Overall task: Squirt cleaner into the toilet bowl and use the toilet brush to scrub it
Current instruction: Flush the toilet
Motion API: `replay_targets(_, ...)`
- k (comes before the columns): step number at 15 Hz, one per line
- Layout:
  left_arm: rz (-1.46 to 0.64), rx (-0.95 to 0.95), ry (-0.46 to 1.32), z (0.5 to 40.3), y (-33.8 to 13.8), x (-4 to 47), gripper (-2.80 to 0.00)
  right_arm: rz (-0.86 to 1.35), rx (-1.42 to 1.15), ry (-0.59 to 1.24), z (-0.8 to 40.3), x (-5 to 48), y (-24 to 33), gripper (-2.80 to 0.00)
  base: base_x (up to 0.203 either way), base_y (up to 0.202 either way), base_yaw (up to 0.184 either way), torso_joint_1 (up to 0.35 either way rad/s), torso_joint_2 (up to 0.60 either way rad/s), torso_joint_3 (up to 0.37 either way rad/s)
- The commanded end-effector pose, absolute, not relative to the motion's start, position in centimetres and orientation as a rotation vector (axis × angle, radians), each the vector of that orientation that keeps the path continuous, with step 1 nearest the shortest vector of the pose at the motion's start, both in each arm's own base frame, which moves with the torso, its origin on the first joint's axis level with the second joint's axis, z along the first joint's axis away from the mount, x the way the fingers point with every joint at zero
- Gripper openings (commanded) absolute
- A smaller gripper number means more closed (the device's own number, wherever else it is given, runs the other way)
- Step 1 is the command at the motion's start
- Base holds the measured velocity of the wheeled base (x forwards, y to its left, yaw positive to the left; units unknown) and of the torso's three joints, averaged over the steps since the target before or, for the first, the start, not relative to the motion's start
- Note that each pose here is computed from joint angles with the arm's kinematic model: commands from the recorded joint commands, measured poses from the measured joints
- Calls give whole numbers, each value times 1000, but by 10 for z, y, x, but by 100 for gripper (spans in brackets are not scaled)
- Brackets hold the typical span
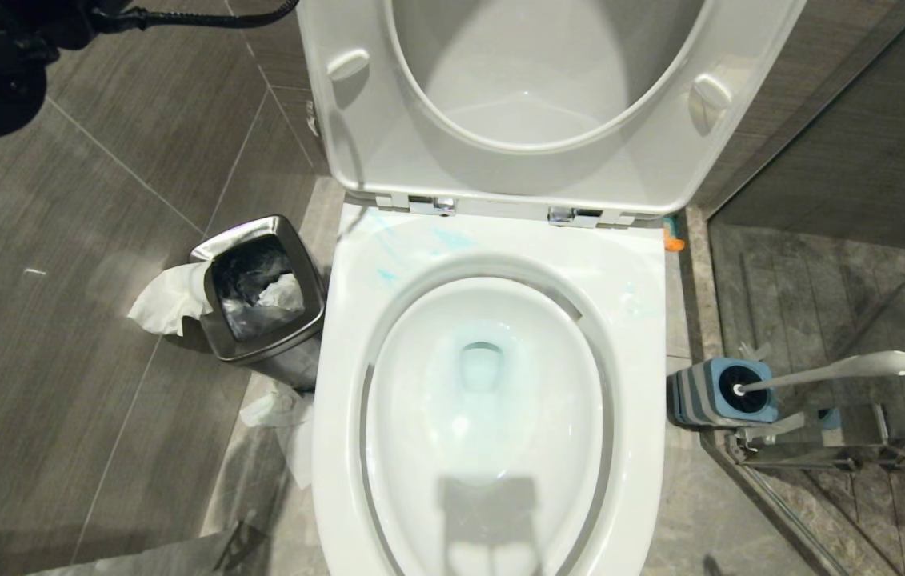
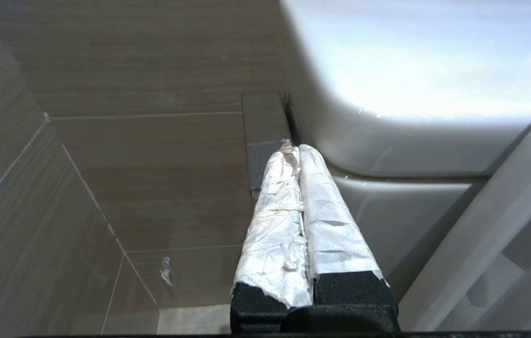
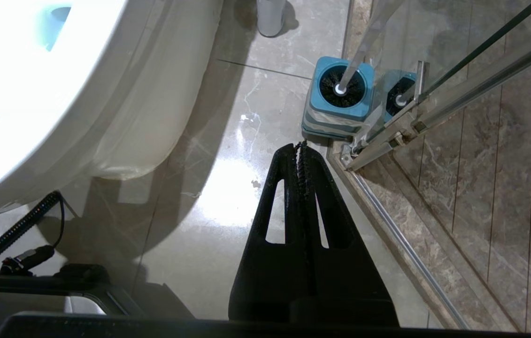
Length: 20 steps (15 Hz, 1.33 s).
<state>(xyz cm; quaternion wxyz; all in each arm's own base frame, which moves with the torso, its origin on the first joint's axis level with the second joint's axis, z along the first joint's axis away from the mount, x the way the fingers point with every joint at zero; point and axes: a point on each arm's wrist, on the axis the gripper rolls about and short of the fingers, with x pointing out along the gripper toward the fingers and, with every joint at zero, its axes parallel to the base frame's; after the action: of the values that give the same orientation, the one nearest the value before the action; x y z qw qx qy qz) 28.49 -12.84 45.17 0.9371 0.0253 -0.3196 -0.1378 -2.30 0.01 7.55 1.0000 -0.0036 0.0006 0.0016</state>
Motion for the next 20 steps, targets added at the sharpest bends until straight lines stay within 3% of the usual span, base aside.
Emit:
replay_targets(1, -278, 59, -630, 444, -132, 296, -280, 6, -8, 2, 76, -23, 0, -280, 0, 0, 0, 0, 0, 0)
replay_targets(12, -249, 144, -520, 404, -138, 346, -280, 3, -8, 3, 75, -23, 0, -280, 0, 0, 0, 0, 0, 0)
replay_targets(20, -233, 159, -529, 405, -131, 349, -280, 3, -8, 3, 75, -23, 0, -280, 0, 0, 0, 0, 0, 0)
